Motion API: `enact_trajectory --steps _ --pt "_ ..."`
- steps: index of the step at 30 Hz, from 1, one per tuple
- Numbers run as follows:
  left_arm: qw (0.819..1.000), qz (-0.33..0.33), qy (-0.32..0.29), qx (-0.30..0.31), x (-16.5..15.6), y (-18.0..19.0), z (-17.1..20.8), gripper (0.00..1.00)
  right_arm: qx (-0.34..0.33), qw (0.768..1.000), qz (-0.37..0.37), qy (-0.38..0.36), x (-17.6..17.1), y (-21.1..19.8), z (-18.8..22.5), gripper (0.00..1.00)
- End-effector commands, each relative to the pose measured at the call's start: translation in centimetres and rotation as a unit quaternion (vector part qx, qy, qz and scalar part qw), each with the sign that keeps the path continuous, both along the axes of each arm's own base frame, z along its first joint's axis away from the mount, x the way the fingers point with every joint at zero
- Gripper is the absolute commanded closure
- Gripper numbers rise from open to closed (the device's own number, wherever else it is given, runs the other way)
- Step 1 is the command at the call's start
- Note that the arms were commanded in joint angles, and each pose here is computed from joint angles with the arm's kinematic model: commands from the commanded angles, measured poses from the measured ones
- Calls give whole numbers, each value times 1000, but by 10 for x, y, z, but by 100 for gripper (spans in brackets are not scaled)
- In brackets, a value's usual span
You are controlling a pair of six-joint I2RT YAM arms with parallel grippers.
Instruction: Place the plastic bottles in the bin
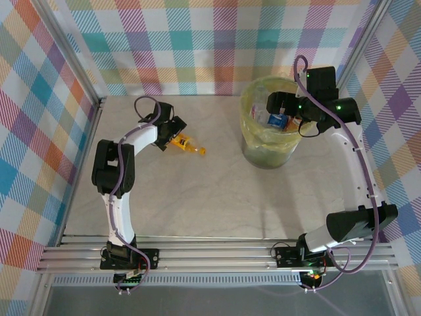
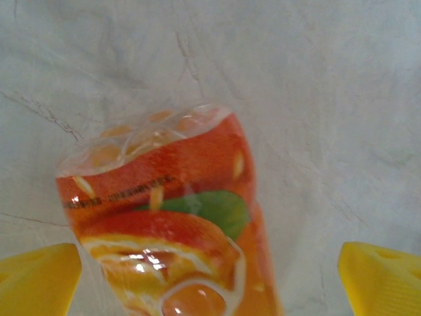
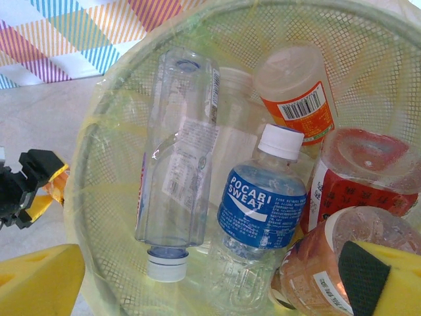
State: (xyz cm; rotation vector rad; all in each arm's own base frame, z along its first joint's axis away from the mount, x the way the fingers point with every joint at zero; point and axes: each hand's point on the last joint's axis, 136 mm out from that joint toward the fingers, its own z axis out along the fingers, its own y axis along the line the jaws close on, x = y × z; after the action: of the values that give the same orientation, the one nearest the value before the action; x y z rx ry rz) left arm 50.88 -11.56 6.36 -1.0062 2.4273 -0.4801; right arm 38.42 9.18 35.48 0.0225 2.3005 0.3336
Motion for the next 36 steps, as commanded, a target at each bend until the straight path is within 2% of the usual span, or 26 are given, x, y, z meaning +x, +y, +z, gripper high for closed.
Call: enact_trajectory --steps 1,7,10,14,17,24,28,32,36 --pt "999 24 23 -12 1 6 -11 0 11 1000 4 -10 -2 4 5 0" --pt "999 25 46 -15 -2 4 -32 11 15 1000 5 -8 0 6 3 0" --pt "998 18 51 -16 -3 2 -39 22 21 1000 10 -6 1 10 1 0" --pt "999 6 45 -16 -2 1 -36 36 28 999 16 -1 2 13 -2 0" --pt "999 -7 34 -14 0 -1 -26 40 30 999 17 2 1 14 -4 0" --pt "998 -58 -23 -2 2 -5 24 57 45 999 24 3 -2 19 -3 0" --pt "992 -100 -74 10 -3 -10 67 61 63 997 35 6 -6 25 -3 0" --pt "976 -169 -131 37 -17 -19 113 61 94 994 55 9 -11 36 1 0" --pt "946 -241 -207 61 -38 -31 161 61 139 987 84 12 -17 53 6 0"
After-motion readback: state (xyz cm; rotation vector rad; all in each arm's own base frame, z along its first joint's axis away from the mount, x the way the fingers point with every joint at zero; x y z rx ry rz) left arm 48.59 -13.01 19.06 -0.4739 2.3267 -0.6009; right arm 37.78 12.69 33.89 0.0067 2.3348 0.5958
